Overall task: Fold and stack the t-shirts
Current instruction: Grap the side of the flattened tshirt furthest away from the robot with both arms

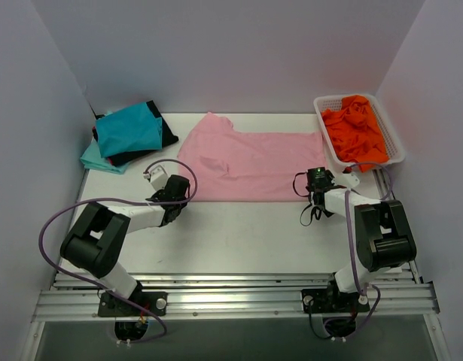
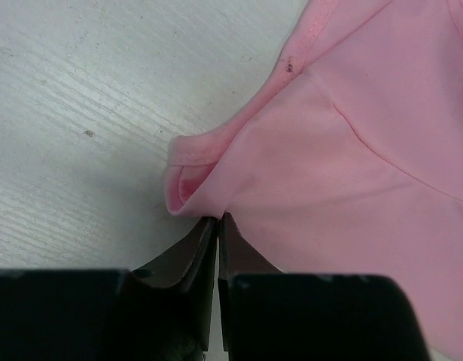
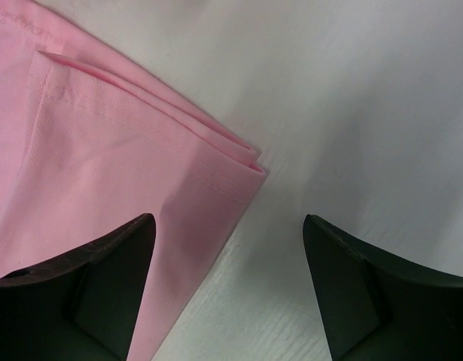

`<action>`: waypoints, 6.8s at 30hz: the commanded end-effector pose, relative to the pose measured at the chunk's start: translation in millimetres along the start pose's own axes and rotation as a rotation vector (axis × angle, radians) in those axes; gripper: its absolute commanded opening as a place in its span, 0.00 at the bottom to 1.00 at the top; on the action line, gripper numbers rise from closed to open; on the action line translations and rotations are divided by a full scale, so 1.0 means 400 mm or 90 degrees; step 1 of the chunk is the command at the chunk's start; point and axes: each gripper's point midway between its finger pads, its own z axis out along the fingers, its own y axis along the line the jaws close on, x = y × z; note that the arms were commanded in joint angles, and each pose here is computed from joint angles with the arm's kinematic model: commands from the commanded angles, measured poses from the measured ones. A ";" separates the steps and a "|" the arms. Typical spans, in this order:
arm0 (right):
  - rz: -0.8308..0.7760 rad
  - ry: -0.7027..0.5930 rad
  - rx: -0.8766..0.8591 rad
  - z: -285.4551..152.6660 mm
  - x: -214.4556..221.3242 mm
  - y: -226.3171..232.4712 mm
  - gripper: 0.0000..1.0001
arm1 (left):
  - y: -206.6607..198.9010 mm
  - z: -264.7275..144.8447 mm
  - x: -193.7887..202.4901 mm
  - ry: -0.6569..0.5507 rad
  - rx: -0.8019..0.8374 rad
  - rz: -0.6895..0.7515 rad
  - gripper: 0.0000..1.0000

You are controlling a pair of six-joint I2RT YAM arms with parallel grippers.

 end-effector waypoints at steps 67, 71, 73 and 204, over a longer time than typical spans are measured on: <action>-0.026 -0.087 -0.234 -0.417 -0.116 0.013 0.93 | 0.009 -0.510 -0.143 -0.113 0.180 0.053 0.97; -0.104 -0.100 -0.369 -0.455 -0.114 0.161 0.95 | -0.140 -0.463 -0.236 -0.203 0.245 0.071 0.96; -0.170 -0.086 -0.372 -0.446 -0.090 0.185 0.95 | -0.192 -0.410 -0.282 -0.208 0.278 0.073 0.96; -0.236 -0.032 -0.066 0.213 -0.119 0.434 0.59 | -0.296 0.362 -0.255 0.221 0.257 0.267 0.02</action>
